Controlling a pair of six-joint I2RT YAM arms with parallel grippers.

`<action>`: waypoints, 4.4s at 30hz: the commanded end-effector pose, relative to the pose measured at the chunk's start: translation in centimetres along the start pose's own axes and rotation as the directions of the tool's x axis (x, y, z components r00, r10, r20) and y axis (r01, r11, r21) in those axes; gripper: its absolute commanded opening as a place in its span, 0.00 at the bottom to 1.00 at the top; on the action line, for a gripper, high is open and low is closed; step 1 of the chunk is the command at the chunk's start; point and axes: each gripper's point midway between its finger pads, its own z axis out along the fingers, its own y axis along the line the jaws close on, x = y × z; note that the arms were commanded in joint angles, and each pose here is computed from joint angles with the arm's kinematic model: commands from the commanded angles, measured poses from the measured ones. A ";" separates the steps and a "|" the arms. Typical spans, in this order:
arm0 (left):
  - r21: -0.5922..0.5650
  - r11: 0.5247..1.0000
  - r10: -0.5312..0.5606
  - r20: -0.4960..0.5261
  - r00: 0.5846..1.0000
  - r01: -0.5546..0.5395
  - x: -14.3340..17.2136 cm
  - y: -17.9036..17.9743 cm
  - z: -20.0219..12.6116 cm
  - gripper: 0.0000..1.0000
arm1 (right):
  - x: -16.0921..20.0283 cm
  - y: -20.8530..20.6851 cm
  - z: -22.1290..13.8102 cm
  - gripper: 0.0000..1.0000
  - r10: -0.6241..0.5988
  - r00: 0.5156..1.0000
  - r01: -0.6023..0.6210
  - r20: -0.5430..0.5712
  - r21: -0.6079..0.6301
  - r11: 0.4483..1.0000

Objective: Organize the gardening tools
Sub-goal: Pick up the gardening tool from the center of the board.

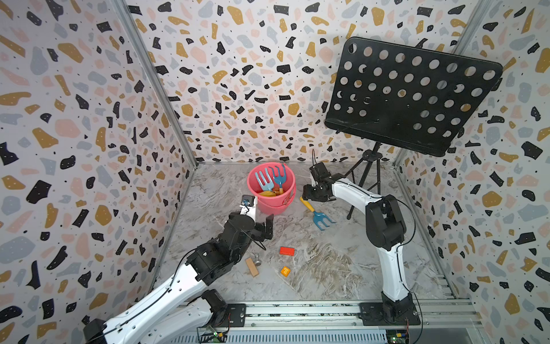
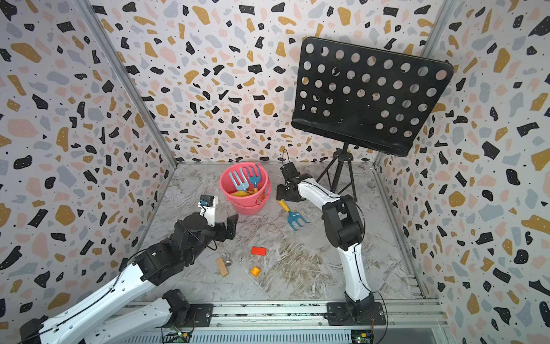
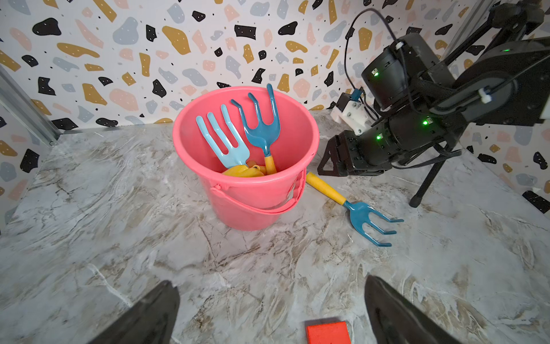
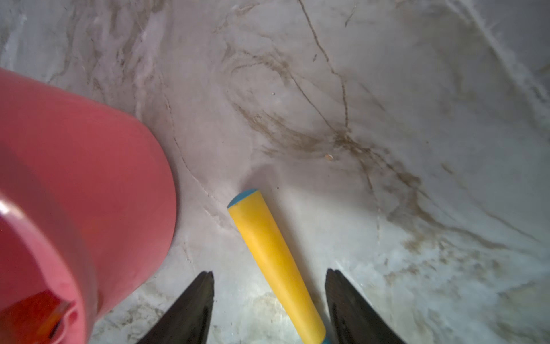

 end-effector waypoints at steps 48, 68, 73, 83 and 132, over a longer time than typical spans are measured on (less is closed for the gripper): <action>0.028 0.999 0.035 -0.070 0.997 -0.033 0.8 -1.6 2.1 0.99 | 14.7 7.4 -3.5 0.47 -0.170 0.913 0.024 -0.371 -0.368 0.930; 0.213 0.971 0.186 -0.383 0.905 -0.109 6.6 -6.5 6.1 1.00 | 19.1 0.6 -10.6 0.66 -0.133 0.935 0.110 -0.330 -0.086 0.990; 0.182 0.980 0.147 -0.386 0.911 -0.081 6.7 -6.3 6.4 1.00 | 20.2 -2.5 -11.6 0.90 -0.078 0.942 0.105 -0.325 0.068 0.992; 0.141 0.988 0.105 -0.381 0.919 -0.054 6.8 -5.9 7.0 0.99 | 21.4 -2.1 -10.5 1.00 -0.029 0.952 0.065 -0.306 0.109 0.992; 0.024 0.999 0.029 -0.295 0.955 -0.023 5.2 -3.6 6.4 0.99 | 26.8 -5.8 -6.6 0.39 -0.180 0.897 0.274 -0.404 0.189 0.943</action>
